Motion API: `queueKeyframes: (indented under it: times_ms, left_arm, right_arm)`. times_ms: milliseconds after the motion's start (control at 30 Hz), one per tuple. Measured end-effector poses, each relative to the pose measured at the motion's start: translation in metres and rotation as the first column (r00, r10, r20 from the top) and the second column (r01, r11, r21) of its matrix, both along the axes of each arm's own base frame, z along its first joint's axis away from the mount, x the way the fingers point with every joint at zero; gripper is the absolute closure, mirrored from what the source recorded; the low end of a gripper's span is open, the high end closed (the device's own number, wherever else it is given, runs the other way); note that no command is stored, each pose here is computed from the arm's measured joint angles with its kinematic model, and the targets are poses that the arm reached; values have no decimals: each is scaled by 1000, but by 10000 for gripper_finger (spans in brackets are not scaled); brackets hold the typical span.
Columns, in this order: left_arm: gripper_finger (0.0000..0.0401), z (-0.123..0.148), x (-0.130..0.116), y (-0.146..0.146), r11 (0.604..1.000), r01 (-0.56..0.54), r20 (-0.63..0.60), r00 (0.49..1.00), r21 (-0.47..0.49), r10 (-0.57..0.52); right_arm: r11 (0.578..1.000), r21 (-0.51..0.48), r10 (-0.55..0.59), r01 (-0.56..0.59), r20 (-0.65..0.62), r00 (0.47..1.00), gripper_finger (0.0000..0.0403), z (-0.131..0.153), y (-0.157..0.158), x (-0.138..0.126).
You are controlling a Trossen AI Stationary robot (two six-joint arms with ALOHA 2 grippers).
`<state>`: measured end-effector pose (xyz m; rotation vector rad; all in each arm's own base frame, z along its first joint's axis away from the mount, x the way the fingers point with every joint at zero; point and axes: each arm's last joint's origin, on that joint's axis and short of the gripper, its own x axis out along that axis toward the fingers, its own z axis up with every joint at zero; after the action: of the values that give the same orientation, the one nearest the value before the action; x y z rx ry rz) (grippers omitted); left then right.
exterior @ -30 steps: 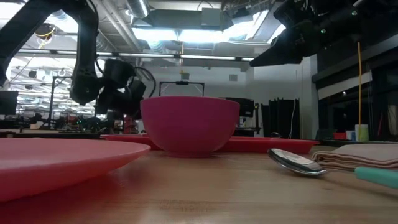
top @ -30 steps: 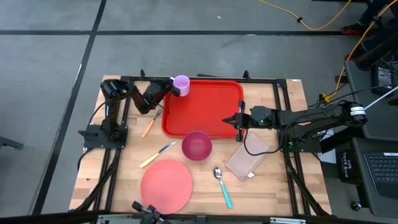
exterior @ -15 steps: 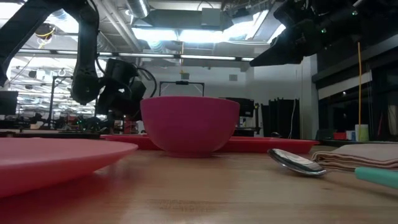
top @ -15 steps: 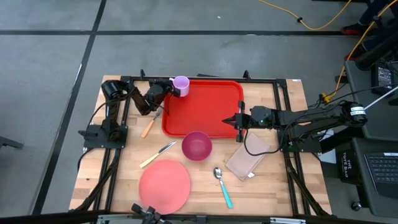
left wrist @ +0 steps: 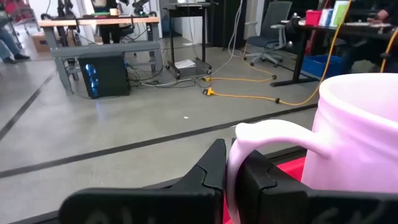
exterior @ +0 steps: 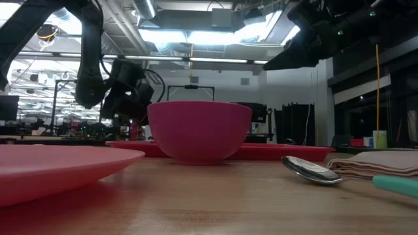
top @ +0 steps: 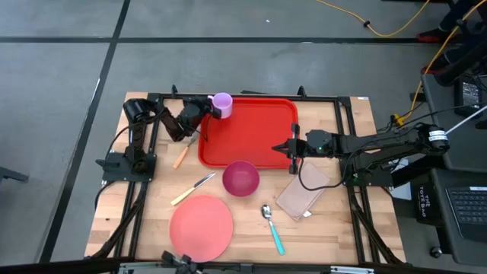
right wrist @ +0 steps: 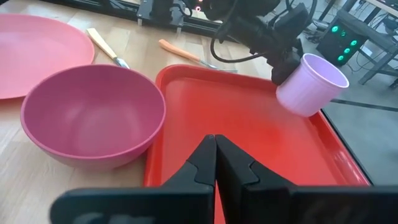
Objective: Set up tray
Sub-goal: Put the light purple mug on the red tray
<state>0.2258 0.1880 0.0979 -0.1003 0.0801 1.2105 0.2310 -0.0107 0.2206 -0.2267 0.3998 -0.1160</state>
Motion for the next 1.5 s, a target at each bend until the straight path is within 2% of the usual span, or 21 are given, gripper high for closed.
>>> queueKeyframes:
  times_ms: [233, 367, 500, 700, 900, 1500]
  left_arm:
    - [397, 1, 5, -8, 998, -58, -62, 996, 32, 60]
    - [397, -1, 1, -4, 996, -81, -54, 995, 20, 82]
    - [397, -4, -3, 1, 999, -51, -50, 997, -11, 51]
    - [396, -3, -3, 3, 999, -41, -58, 998, -2, 40]
    - [376, -3, -2, 2, 999, -31, -98, 995, 13, 32]
    - [358, -3, -1, 1, 999, -30, -100, 995, 14, 31]
  right_arm:
    - [999, 33, -13, 15, -39, 999, 396, -4, 0, -2]
    - [999, 49, -18, 21, -44, 999, 396, -5, 0, -2]
    - [999, 49, -11, 13, -43, 999, 396, -5, 2, -2]
    - [999, 49, -5, 6, -25, 1000, 396, -3, 4, -1]
    - [999, 47, -5, 6, -21, 1000, 396, -3, 4, -1]
    - [999, 46, -5, 6, -22, 1000, 396, -3, 3, -1]
